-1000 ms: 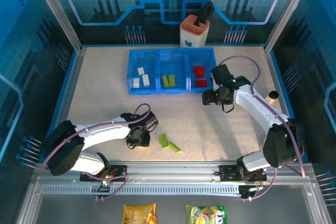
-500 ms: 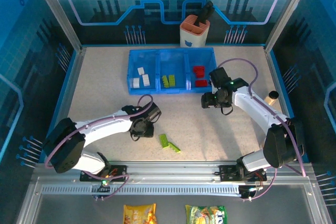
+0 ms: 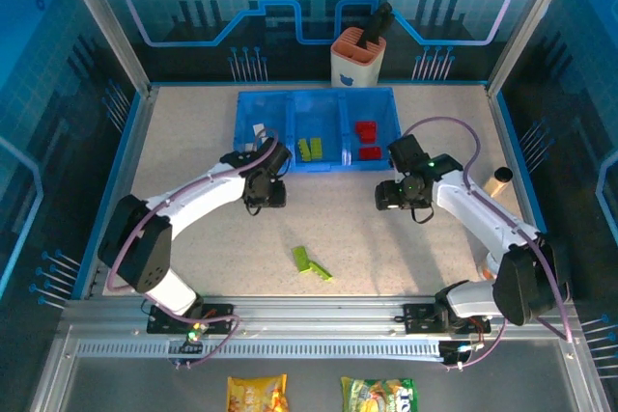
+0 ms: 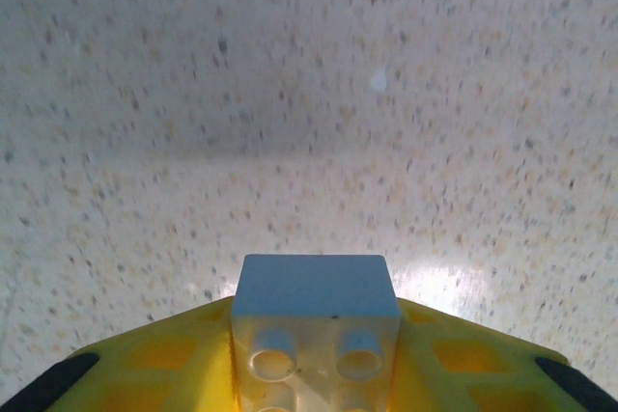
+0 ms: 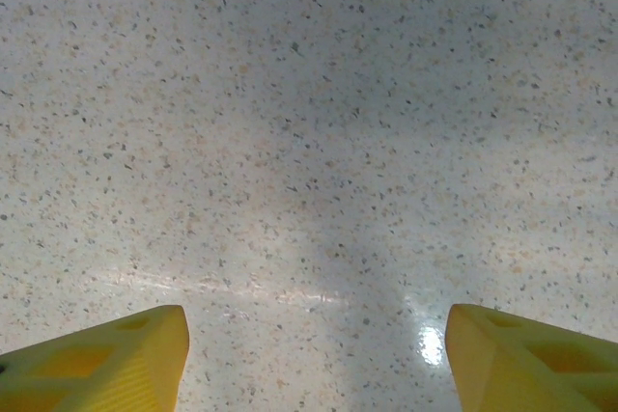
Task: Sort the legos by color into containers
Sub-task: Place the lego in the container.
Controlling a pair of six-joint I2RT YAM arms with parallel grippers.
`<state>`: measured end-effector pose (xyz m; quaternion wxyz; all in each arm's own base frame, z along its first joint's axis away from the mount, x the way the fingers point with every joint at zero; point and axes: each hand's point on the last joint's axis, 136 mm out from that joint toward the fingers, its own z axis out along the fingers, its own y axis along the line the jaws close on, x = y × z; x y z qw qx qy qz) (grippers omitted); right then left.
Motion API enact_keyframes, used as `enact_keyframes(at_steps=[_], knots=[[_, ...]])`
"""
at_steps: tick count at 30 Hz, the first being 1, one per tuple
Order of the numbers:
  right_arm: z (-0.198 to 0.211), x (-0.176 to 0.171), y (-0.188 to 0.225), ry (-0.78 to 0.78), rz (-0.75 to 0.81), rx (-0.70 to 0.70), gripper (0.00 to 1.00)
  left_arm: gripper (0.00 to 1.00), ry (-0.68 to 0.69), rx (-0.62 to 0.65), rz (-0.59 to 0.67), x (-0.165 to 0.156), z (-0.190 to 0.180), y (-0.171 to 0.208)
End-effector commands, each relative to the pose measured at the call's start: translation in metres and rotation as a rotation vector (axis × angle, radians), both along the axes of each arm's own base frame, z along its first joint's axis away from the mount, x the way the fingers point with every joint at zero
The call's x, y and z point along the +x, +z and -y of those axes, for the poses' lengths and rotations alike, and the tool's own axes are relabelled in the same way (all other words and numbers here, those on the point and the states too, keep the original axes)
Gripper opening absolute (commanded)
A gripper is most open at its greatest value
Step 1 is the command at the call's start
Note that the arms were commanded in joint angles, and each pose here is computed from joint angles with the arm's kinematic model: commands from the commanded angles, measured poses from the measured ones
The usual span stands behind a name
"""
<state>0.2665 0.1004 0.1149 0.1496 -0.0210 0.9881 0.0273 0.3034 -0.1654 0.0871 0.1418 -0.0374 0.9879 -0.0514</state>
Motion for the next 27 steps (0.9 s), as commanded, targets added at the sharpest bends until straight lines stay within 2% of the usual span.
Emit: enact_keyframes(at_steps=[1,13,27], knots=[[0.005,-0.016,0.001,-0.012,-0.014,-0.022,0.72,0.39,-0.053,0.018,-0.008,0.015,-0.005,0.009],[0.015,-0.029,0.004,-0.034,-0.014,-0.045,0.72,0.39,-0.034,0.016,0.04,0.095,-0.029,0.029],[0.023,-0.035,0.004,-0.048,-0.025,-0.079,0.72,0.39,-0.004,0.012,0.05,0.181,-0.036,0.017]])
